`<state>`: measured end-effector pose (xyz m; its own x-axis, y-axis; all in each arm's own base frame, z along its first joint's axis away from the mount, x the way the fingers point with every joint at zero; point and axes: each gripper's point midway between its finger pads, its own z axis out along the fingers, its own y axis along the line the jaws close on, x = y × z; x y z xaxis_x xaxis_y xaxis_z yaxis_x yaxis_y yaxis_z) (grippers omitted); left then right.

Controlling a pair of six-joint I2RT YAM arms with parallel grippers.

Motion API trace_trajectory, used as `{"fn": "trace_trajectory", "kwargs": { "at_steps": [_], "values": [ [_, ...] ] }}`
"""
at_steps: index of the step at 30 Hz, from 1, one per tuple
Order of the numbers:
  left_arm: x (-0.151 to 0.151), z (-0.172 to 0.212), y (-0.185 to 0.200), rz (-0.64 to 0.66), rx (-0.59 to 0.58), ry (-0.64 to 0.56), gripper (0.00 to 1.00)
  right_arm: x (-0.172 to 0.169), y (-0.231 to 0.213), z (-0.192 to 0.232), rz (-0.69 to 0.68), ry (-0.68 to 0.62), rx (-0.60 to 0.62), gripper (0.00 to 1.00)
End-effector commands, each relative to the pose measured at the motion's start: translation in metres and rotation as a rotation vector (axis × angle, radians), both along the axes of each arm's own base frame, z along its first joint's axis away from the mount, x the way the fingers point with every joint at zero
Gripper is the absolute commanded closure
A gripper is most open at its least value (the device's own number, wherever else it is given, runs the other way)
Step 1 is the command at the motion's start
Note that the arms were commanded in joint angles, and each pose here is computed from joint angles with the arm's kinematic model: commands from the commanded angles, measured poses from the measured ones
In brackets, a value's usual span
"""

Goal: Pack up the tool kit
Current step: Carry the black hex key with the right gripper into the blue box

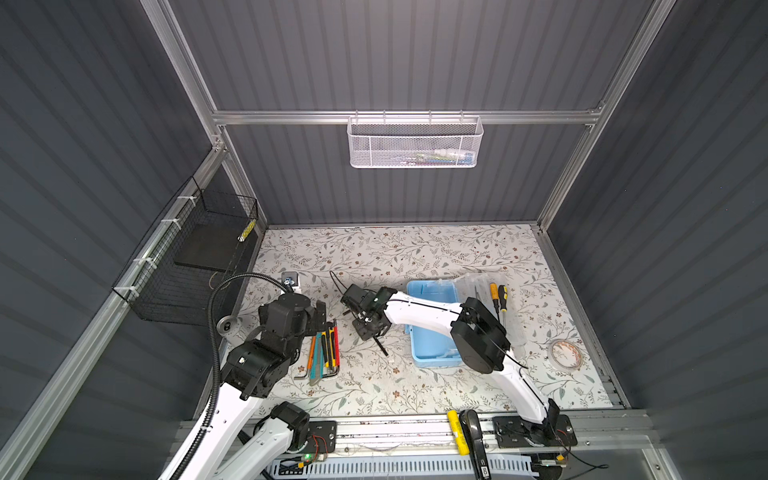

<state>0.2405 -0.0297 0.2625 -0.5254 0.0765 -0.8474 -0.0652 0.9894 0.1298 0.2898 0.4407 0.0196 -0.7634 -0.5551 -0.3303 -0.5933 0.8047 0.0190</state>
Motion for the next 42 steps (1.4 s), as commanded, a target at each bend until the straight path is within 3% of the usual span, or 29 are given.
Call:
{"fn": "trace_trajectory", "kwargs": {
  "at_steps": [1,14,23,31,42],
  "values": [
    [-0.003,0.004,0.005,0.01,0.007,-0.007,0.0,0.007,-0.011,0.022,-0.042,-0.028,0.011,1.0],
    [-0.004,0.005,0.006,0.01,0.003,-0.014,0.0,0.018,-0.042,0.083,-0.143,-0.129,0.113,1.0],
    [-0.005,0.006,0.005,0.005,0.0,-0.015,0.0,0.023,-0.105,0.124,-0.333,-0.251,0.157,1.0],
    [-0.006,0.007,0.004,0.0,-0.007,-0.019,0.01,0.018,-0.166,0.113,-0.492,-0.274,0.073,1.0],
    [-0.007,0.007,0.004,-0.004,-0.013,-0.026,0.01,0.016,-0.197,0.066,-0.576,-0.2,-0.038,1.0]
  ]
}}
